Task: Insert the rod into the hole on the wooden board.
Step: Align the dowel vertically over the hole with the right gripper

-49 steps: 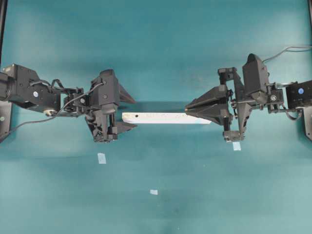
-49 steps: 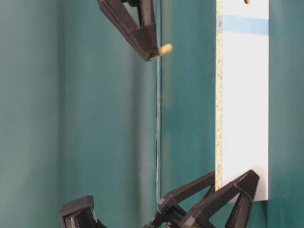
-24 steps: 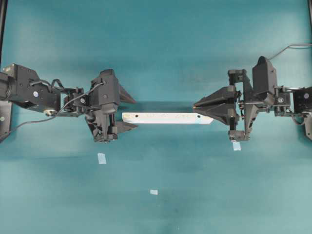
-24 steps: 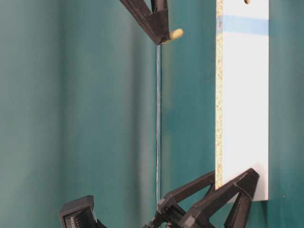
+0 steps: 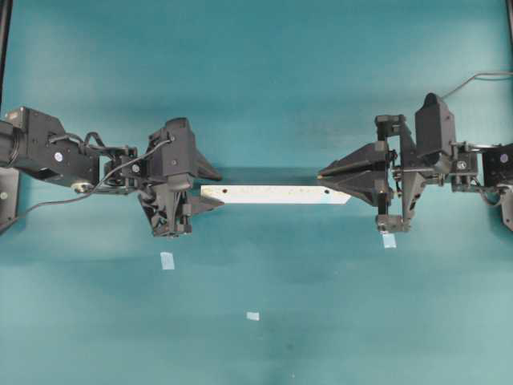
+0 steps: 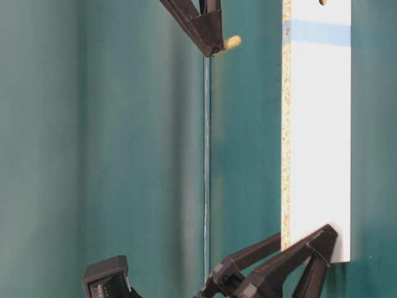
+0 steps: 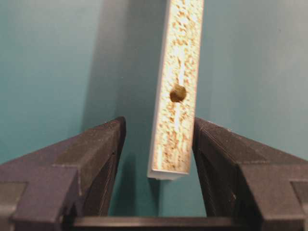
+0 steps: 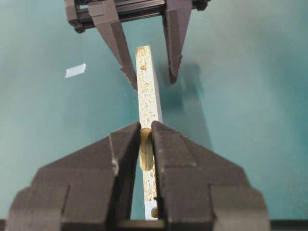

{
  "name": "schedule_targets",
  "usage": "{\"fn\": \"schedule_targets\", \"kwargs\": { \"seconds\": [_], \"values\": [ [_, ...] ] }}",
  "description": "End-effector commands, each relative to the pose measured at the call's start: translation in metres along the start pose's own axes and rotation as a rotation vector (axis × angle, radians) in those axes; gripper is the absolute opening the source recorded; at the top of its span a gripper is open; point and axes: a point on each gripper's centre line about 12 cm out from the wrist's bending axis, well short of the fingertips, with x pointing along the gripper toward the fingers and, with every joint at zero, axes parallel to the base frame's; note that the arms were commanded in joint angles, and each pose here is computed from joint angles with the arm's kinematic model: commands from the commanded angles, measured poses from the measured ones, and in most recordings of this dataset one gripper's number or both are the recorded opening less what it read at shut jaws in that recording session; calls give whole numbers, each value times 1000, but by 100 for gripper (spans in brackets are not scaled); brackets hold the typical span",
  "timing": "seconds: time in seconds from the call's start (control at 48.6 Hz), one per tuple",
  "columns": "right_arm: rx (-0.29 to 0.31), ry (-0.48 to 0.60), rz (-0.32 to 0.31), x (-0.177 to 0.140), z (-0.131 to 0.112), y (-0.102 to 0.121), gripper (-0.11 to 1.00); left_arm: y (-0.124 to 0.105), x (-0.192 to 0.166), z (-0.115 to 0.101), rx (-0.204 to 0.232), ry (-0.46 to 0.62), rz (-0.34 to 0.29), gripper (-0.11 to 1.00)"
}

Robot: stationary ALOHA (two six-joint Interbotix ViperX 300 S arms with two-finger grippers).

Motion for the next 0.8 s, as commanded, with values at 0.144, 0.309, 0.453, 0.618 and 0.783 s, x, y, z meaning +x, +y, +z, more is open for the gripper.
{"fn": "schedule_targets", "kwargs": {
  "seconds": [0.144, 0.309, 0.453, 0.618, 0.783],
  "values": [
    [1, -20, 13, 2, 5, 4, 13, -3, -3, 12, 10, -33, -8, 61],
    [7, -6, 2, 1, 2, 3, 13, -3, -3, 11, 9, -32, -9, 57],
    [7, 3, -1, 1, 1, 2, 13, -3, -3, 11, 9, -30, -9, 52],
    [8, 2, -3, 0, 1, 2, 13, -3, -2, 11, 11, -27, -8, 40],
    [8, 4, -3, 0, 1, 2, 13, -4, -3, 11, 10, -29, -10, 38]
  ]
}}
